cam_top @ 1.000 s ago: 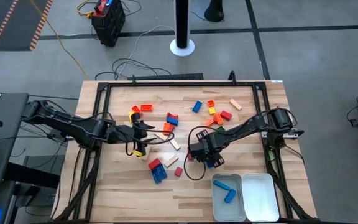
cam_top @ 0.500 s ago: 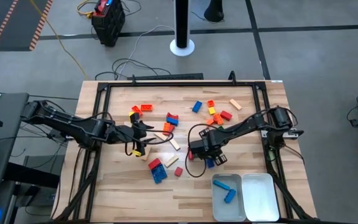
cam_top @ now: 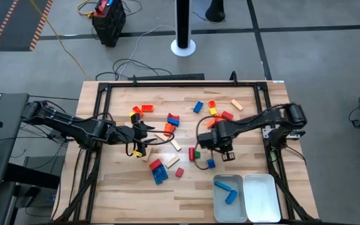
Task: Sort blocks by size
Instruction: Put the small yellow game piece into the white bin
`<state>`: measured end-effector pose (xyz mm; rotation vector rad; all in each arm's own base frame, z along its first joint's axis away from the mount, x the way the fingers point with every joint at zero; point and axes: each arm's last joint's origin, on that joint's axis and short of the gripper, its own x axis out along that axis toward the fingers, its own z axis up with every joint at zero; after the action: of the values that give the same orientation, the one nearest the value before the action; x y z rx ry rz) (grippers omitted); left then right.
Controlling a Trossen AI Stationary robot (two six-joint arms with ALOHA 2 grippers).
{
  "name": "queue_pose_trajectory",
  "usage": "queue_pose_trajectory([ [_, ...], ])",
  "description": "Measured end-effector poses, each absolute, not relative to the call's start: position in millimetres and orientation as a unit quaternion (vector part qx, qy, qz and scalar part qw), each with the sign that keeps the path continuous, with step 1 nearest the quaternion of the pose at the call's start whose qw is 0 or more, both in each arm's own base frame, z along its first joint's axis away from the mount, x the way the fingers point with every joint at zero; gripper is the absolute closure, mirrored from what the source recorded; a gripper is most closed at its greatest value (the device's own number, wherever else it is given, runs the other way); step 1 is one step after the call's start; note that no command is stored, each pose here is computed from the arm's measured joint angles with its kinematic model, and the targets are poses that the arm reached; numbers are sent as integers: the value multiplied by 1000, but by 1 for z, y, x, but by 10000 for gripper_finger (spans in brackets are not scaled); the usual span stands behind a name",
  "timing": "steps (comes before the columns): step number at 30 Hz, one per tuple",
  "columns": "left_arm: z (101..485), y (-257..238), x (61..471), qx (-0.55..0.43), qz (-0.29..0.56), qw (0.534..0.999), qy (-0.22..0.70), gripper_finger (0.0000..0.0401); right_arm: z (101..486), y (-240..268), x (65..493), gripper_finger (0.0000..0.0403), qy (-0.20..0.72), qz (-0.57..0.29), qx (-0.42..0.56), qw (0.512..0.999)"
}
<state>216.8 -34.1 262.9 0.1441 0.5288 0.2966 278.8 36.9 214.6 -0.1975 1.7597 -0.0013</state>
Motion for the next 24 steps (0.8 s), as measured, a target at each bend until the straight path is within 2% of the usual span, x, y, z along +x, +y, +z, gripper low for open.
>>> queue_pose_trajectory([
  [3,263,-34,217,71,146,952,260,189,238,47,257,250,775,-32,-49,630],
  [9,262,-34,216,72,146,951,263,189,267,90,225,250,744,-61,71,662],
  [17,262,-34,216,71,146,951,264,189,264,163,185,242,759,-87,115,635],
  [24,264,-34,217,68,146,953,256,189,254,200,159,229,752,-148,127,630],
])
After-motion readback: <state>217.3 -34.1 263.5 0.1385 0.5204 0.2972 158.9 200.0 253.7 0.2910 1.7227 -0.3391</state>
